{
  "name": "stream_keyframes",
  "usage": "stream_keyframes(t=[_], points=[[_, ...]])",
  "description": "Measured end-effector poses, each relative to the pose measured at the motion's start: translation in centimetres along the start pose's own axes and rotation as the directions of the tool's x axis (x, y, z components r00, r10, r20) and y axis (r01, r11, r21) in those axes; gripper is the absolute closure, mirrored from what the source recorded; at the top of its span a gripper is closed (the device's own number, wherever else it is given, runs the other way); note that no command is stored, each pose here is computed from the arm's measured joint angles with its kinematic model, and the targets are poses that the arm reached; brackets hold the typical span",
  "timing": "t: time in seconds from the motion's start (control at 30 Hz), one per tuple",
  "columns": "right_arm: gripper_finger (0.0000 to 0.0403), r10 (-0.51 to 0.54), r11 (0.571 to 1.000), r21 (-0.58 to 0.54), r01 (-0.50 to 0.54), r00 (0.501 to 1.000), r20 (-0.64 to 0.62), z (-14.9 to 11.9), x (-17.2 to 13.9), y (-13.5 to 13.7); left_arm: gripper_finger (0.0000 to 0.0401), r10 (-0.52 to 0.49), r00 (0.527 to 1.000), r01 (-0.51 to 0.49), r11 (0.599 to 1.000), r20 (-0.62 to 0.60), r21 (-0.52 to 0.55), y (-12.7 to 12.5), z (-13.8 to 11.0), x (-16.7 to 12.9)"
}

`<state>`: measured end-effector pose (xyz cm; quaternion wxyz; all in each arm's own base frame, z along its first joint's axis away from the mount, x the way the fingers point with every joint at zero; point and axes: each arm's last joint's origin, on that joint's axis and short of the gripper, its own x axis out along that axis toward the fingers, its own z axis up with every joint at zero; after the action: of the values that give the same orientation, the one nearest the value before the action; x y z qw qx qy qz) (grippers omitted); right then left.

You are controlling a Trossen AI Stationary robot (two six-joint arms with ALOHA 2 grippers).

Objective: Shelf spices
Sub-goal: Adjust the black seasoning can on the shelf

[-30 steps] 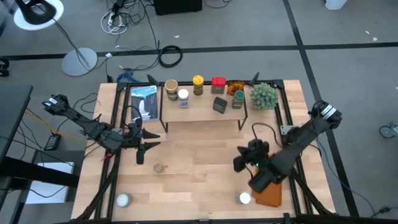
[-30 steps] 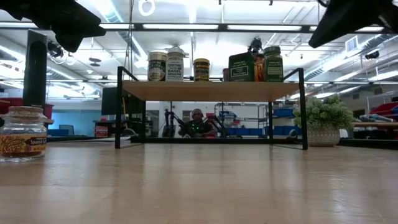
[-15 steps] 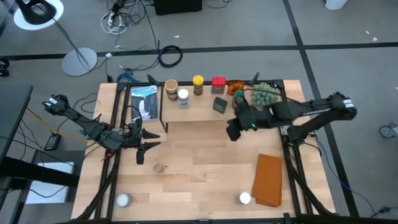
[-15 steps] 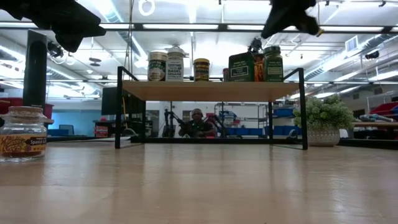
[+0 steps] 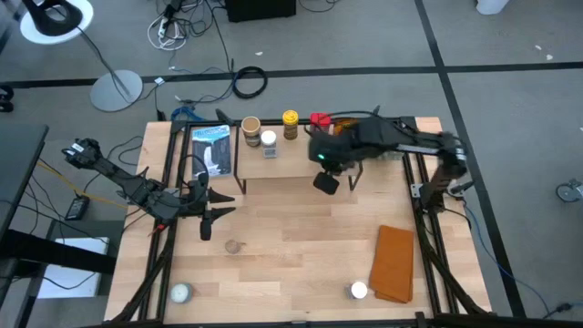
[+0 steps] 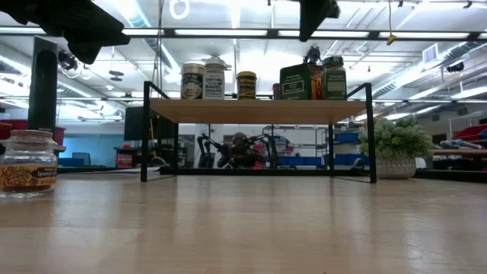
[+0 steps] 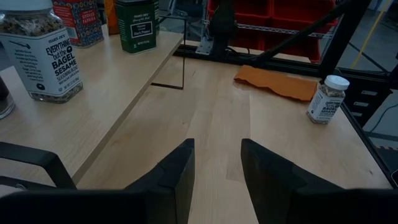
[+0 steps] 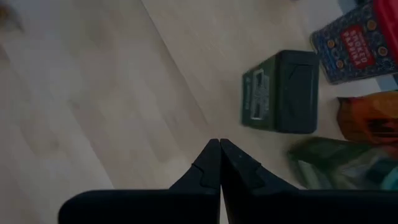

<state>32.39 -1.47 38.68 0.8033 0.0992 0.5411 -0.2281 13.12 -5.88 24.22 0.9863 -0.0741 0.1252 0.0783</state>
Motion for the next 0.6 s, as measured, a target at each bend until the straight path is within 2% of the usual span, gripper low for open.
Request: stream_keyframes(t=[0.1,0.27,0.6], points=[[0.0403,-0.016,0.999,-0.054,0.011,0.995,-0.096,1.9,1.3,-0.8,0.0266,0.000,1.000,0.000,1.000,0.000,-0.002,0.0,0.0,0.0],[0.0403,0.051,0.992,-0.113,-0.063,0.993,-0.103,3.7,2.4,-1.3,0.0266,0.001,1.000,-0.001,1.000,-0.002,-0.003,0.0,0.0,0.0],[0.0403,-0.002,0.996,-0.094,-0.007,0.995,-0.102,4.0,2.8,-2.4,0.0266,0.003,1.000,-0.003,1.000,-0.011,0.006,0.0,-0.1,0.0]])
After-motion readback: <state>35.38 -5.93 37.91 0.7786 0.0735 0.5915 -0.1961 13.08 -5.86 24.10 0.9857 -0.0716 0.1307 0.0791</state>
